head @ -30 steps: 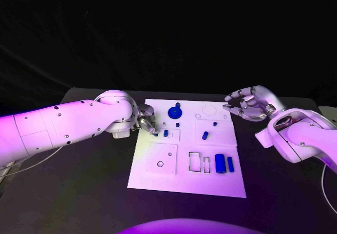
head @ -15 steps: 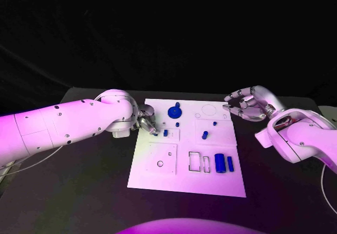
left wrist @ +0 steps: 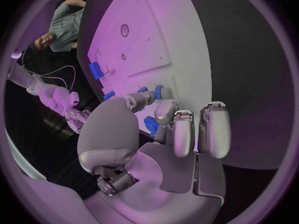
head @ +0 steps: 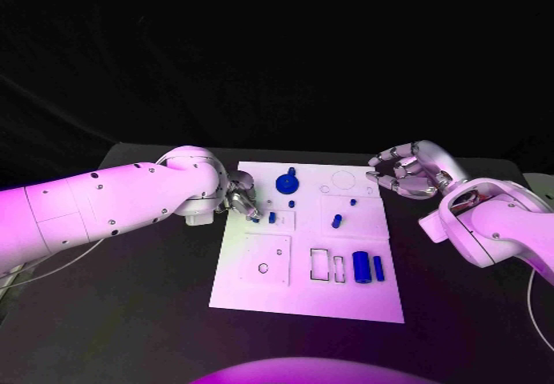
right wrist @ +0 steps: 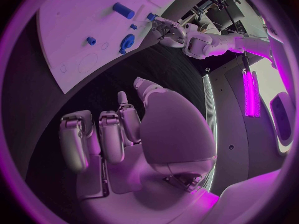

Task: Assemble the parts on the task board

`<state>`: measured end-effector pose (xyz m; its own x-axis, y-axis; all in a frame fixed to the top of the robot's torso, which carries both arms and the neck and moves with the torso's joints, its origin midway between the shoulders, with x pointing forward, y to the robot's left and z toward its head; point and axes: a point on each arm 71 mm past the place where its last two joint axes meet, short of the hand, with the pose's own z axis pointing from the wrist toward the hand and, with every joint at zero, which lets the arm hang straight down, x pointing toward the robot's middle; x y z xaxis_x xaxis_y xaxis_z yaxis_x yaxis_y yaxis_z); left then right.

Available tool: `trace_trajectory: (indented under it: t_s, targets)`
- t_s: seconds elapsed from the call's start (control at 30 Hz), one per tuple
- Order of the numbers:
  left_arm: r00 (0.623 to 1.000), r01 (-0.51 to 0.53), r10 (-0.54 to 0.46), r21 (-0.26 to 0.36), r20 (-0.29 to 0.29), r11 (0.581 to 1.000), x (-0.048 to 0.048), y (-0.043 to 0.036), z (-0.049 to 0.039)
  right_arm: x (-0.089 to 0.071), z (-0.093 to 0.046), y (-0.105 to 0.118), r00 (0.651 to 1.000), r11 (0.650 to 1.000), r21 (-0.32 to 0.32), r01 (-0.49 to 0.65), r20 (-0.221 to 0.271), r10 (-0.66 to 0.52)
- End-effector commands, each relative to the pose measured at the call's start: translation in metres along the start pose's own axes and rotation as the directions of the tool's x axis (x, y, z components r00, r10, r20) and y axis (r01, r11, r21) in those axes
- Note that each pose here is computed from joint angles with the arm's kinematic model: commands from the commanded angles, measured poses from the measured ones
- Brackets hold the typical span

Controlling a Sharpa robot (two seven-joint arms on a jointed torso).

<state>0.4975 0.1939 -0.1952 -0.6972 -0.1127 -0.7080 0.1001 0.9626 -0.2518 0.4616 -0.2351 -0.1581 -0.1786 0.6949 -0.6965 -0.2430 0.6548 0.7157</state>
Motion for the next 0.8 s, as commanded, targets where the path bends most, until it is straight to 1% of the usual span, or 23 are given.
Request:
trace_trajectory:
  t_s: [0.03,0.5,0.8]
  targets:
    - [0.999,-0.016,0.016,0.01,-0.033,1.0,0.006,-0.0034,0.0017,0.0009,-0.0002,0.0012,1.0,1.0,-0.016,0.009,-0.008,-0.009]
    - [0.999,-0.014,0.014,0.006,-0.029,1.0,0.0051,-0.0037,0.003,0.0008,-0.0001,0.0012,1.0,1.0,-0.015,0.002,-0.005,-0.002]
    - [1.0,-0.012,0.012,-0.001,-0.022,1.0,0.0038,-0.0014,0.0036,0.0005,-0.0003,0.001,1.0,1.0,-0.015,0.002,-0.004,-0.002]
